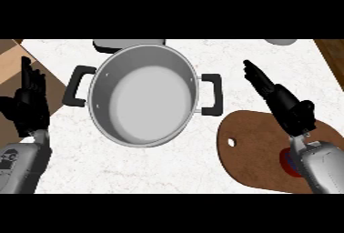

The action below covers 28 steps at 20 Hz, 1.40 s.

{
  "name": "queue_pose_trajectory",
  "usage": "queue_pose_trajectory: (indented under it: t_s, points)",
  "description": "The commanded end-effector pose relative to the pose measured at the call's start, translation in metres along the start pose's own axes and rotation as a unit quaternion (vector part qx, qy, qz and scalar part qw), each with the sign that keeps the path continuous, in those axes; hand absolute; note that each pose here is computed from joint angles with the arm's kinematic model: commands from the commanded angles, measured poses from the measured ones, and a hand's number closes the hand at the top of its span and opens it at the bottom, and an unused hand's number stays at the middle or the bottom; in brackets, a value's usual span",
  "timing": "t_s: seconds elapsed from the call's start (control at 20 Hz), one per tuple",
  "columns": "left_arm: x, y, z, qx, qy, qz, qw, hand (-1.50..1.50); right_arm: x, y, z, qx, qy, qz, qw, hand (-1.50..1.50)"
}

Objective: Pick the can from the cutting board and place it in the pot

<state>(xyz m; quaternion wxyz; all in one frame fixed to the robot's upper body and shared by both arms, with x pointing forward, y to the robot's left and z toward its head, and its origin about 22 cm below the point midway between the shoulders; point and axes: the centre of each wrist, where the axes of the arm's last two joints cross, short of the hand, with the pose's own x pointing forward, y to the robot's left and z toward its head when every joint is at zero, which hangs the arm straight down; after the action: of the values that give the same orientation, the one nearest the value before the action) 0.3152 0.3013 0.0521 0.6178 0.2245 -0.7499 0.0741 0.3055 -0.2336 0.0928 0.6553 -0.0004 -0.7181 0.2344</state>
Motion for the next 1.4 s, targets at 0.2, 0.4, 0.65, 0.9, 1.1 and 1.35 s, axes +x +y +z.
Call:
queue_pose_trajectory:
  t_s: [0.2,0.4,0.65,0.9,1.1,1.35]
  points:
    - [-0.004,-0.029,0.028,-0.135,0.085,0.056,0.9856,0.0,0.007,0.014,0.009,0.209,-0.083,-0.184,0.957,-1.5]
    - [-0.005,-0.039,0.049,-0.182,0.136,0.081,0.9704,0.0,0.009,-0.064,0.039,0.039,-0.129,0.044,0.99,-1.5]
    - [-0.002,-0.027,0.054,-0.186,0.144,0.084,0.9684,0.0,0.014,-0.121,0.091,0.064,-0.274,0.035,0.959,-1.5]
    - [0.021,-0.029,0.06,-0.192,0.142,0.09,0.9668,0.0,0.029,-0.186,0.138,0.09,-0.212,0.166,0.959,-1.5]
    - [0.031,-0.05,0.066,-0.209,0.134,0.09,0.9645,0.0,0.073,-0.218,0.149,0.117,-0.191,0.238,0.945,-1.5]
    - [0.018,-0.03,0.069,-0.201,0.146,0.09,0.9644,0.0,0.093,-0.223,0.161,0.181,-0.111,0.3,0.93,-1.5]
